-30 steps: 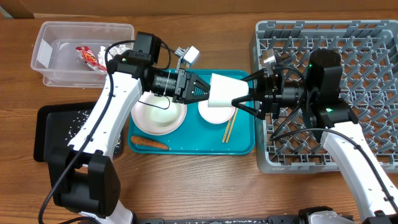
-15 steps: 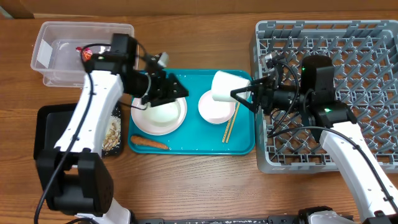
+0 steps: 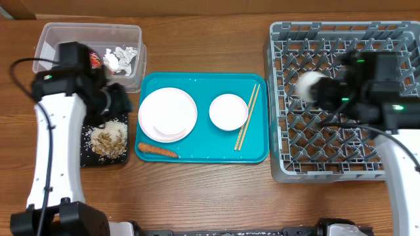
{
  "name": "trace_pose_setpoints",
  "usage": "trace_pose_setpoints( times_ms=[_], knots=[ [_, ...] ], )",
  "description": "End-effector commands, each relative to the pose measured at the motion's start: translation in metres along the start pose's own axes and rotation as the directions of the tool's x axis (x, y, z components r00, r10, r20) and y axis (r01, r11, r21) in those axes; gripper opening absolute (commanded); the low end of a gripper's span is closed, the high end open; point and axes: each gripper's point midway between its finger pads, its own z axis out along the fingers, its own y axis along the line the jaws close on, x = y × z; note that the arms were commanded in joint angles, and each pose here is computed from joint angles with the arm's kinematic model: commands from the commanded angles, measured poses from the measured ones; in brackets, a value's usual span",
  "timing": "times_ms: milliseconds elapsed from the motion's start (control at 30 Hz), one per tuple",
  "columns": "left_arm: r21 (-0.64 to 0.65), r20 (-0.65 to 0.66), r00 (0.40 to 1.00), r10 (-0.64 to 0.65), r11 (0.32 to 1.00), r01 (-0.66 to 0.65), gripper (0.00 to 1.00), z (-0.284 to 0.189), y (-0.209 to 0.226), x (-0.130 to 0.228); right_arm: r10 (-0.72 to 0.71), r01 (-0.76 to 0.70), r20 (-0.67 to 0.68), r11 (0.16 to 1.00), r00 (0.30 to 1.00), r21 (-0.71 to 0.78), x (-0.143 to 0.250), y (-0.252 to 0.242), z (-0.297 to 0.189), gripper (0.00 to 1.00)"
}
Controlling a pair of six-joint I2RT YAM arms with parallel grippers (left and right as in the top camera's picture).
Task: Sort waste into correct bins and load items into the dishwasher
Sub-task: 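Place the cup in the dish rack with right gripper and withdraw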
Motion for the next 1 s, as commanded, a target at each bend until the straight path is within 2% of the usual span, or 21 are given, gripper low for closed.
trace_pose_setpoints(
  times_ms=[0,167,433,600,833,900,967],
  knots=[
    [-0.081,0.091,0.991,-0.102,0.991,0.109,0.59,-0.022,0.034,-0.011,0.123,-0.141,0.082,0.95,0.989,0.277,-0.012,-0.079,-0.021,0.38],
    [-0.09,0.093,0.985,-0.146,0.984,0.155,0.6,-0.025,0.048,-0.011,0.338,-0.372,0.156,0.85,0.928,0.372,-0.009,-0.152,-0.033,0.37],
    [-0.089,0.093,0.985,-0.144,0.984,0.152,0.6,-0.025,0.047,-0.011,0.568,-0.588,0.198,0.666,0.799,0.459,0.016,-0.236,-0.031,0.37],
    [-0.09,0.089,0.986,-0.144,0.984,0.152,0.61,-0.025,0.047,-0.01,0.65,-0.645,0.188,0.591,0.737,0.484,0.028,-0.266,-0.011,0.37],
    [-0.092,0.081,0.986,-0.146,0.984,0.153,0.61,-0.025,0.048,-0.008,0.679,-0.644,0.144,0.575,0.719,0.504,0.036,-0.279,0.014,0.38],
    [-0.092,0.081,0.986,-0.146,0.984,0.153,0.61,-0.025,0.048,-0.008,0.686,-0.643,0.128,0.576,0.716,0.505,0.039,-0.279,0.019,0.48],
    [-0.092,0.081,0.986,-0.146,0.984,0.154,0.61,-0.025,0.048,-0.008,0.694,-0.645,0.111,0.582,0.712,0.495,0.04,-0.277,0.023,0.68]
  ],
)
